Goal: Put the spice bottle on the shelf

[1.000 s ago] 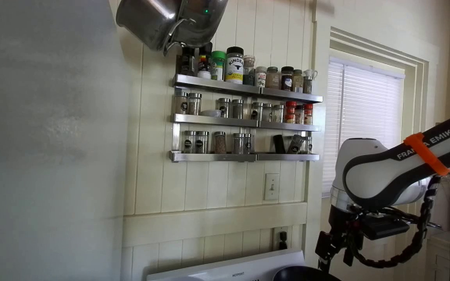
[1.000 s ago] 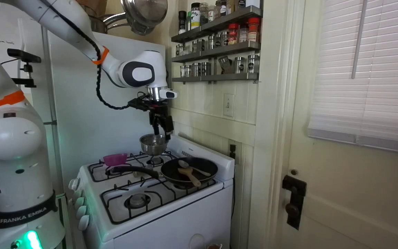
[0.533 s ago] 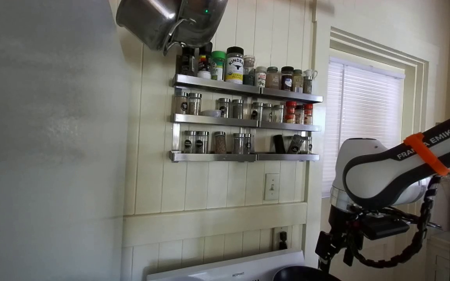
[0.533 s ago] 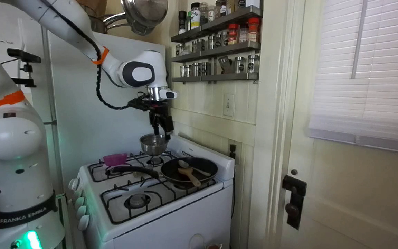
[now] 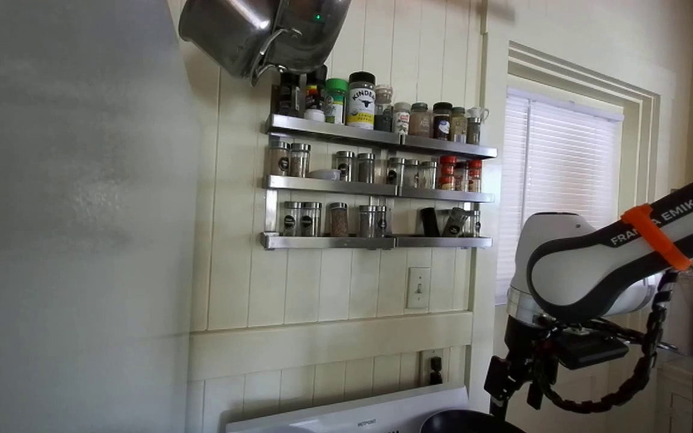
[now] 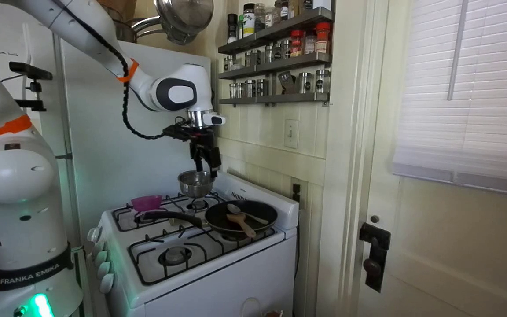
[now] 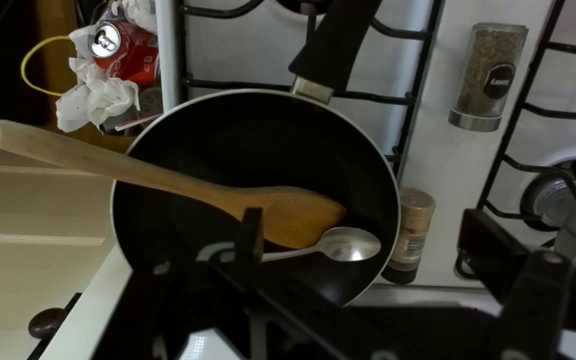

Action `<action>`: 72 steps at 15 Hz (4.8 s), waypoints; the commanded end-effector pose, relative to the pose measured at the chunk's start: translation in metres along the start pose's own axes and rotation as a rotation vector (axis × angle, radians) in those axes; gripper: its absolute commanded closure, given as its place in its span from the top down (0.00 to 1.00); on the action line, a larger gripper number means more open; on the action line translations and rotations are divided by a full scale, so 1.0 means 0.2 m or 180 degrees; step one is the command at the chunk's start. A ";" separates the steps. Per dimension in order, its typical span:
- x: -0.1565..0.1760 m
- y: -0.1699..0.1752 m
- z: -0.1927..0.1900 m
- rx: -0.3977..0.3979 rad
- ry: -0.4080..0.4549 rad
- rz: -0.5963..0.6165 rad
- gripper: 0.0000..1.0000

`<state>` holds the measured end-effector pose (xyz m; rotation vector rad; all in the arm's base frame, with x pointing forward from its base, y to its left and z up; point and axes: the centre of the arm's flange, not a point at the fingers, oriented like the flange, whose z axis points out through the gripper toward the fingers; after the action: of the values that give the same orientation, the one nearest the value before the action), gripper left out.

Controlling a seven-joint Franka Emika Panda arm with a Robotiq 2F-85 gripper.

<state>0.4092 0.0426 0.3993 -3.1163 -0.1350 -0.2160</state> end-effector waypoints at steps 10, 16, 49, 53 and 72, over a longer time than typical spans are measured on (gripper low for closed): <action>0.09 -0.62 0.30 0.0004 -0.0422 0.0183 1.00; 0.02 -0.64 0.40 -0.0037 -0.0583 0.0473 1.00; 0.00 -0.80 1.07 -0.0005 -0.0768 0.0079 1.00; 0.01 -0.80 1.09 -0.0020 -0.0786 0.0093 0.66; -0.14 -0.85 0.16 -0.0717 0.1213 -0.0079 0.23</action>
<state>0.4030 0.2246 0.3305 -3.2497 -0.2185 -0.6419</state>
